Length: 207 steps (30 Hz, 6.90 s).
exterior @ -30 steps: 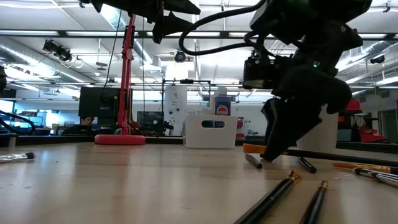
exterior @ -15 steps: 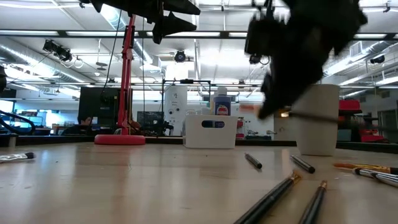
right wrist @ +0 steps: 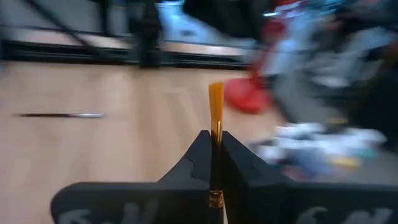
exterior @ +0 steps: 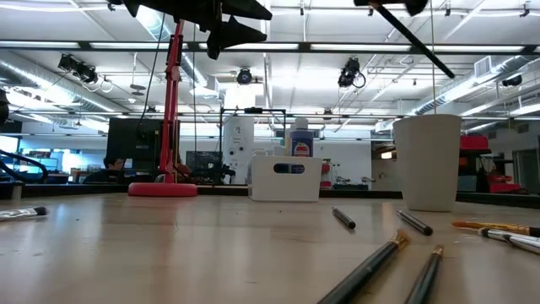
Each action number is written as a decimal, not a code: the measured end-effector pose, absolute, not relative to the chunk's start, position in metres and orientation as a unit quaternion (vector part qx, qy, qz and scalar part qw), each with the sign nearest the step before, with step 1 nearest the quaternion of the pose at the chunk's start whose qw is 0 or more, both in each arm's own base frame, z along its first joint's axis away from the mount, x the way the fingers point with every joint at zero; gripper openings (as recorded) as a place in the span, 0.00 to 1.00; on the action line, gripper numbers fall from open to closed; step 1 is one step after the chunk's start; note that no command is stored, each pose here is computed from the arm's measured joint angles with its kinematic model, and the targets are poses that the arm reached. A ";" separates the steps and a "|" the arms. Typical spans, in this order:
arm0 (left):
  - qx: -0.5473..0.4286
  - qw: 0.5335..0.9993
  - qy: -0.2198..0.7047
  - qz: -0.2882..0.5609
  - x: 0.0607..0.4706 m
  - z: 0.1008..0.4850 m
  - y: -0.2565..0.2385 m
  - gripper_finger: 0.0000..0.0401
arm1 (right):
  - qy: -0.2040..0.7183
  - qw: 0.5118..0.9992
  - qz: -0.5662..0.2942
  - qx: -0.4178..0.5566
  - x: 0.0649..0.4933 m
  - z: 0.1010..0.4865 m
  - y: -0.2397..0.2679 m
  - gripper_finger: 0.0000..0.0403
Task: Pick & Place Paint Supplies
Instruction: Put the gold paint brush into the gray cup, then put the silver paint brush into the gray cup
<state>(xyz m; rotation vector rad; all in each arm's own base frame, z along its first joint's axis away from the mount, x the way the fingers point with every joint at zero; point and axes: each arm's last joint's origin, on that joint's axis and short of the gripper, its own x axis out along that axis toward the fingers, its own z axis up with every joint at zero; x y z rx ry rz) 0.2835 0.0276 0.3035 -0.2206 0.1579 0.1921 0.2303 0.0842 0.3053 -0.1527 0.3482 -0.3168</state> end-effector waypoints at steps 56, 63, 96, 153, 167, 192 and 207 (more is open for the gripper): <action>-0.085 0.988 0.067 0.111 0.284 0.306 0.029 0.56 | 0.048 0.956 -0.207 -0.201 0.210 0.223 0.032 0.42; -0.079 0.980 0.073 0.169 0.282 0.304 0.032 0.56 | 0.048 0.957 -0.207 -0.199 0.210 0.223 0.032 0.42; -0.158 0.859 0.286 0.394 0.257 0.179 -0.101 0.56 | 0.037 0.966 -0.163 -0.198 0.214 0.221 0.033 0.42; -0.439 0.613 0.515 0.408 0.248 0.140 -0.156 0.56 | 0.012 0.960 -0.165 -0.226 0.222 0.223 0.015 0.42; -0.397 0.666 0.463 0.429 0.250 0.139 -0.149 0.23 | 0.012 0.960 -0.165 -0.227 0.222 0.223 0.015 0.42; -0.326 0.695 0.531 0.358 0.260 0.139 -0.136 0.22 | 0.012 0.960 -0.165 -0.226 0.222 0.223 0.015 0.42; -0.399 0.626 0.556 0.375 0.257 0.140 -0.141 0.39 | 0.012 0.960 -0.165 -0.226 0.222 0.223 0.015 0.42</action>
